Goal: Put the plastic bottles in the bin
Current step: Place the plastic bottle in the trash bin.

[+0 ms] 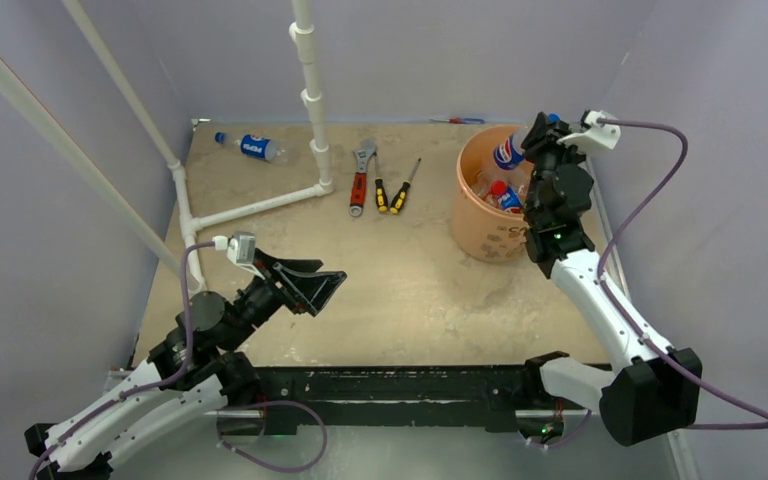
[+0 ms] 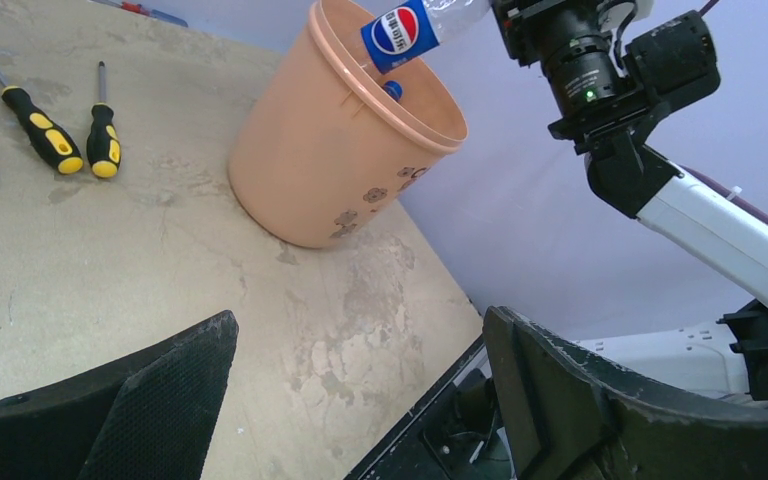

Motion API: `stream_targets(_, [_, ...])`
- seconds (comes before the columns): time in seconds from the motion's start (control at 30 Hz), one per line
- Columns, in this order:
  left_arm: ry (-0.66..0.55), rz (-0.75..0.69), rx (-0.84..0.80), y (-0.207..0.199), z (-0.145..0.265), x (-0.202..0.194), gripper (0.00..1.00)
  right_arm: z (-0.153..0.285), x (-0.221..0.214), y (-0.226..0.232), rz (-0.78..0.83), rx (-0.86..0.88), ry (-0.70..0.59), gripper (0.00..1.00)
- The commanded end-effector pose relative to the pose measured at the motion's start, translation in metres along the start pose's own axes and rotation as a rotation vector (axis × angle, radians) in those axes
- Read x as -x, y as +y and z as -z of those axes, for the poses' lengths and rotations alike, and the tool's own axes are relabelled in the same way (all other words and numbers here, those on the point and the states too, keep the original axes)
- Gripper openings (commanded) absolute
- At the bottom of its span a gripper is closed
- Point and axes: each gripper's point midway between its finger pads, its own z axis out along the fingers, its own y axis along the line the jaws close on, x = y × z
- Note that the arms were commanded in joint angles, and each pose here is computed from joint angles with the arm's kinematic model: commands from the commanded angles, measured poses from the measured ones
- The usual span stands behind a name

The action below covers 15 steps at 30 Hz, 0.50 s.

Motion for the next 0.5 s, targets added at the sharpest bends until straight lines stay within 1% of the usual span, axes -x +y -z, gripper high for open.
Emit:
stream_targets(0.0, [-0.012, -0.002, -0.006, 0.000, -0.003, 0.001, 0.92, 0.002, -0.014, -0.016, 0.012, -0.043, 0.012, 0.00])
stream_targets(0.1, [-0.005, 0.000, -0.008, 0.000, -0.004, -0.002, 0.92, 0.005, -0.026, -0.026, 0.041, -0.067, 0.036, 0.00])
stream_targets(0.2, [0.002, 0.006, -0.014, 0.000, -0.006, -0.005, 0.92, 0.012, -0.029, -0.032, 0.060, -0.074, 0.046, 0.00])
stream_targets(0.27, [0.008, 0.009, -0.021, -0.001, -0.008, -0.007, 0.92, 0.016, -0.028, -0.042, 0.065, -0.112, 0.047, 0.00])
stream_targets(0.3, [0.011, 0.011, -0.022, -0.002, -0.009, -0.007, 0.92, 0.021, -0.022, -0.045, 0.040, -0.124, 0.032, 0.00])
stream_targets(0.4, [0.014, 0.012, -0.025, -0.002, -0.009, -0.009, 0.92, 0.035, 0.023, -0.029, -0.066, -0.012, -0.070, 0.00])
stream_targets(0.47, [0.019, 0.014, -0.020, 0.000, -0.010, -0.011, 0.92, 0.036, 0.053, -0.023, -0.113, -0.002, -0.111, 0.00])
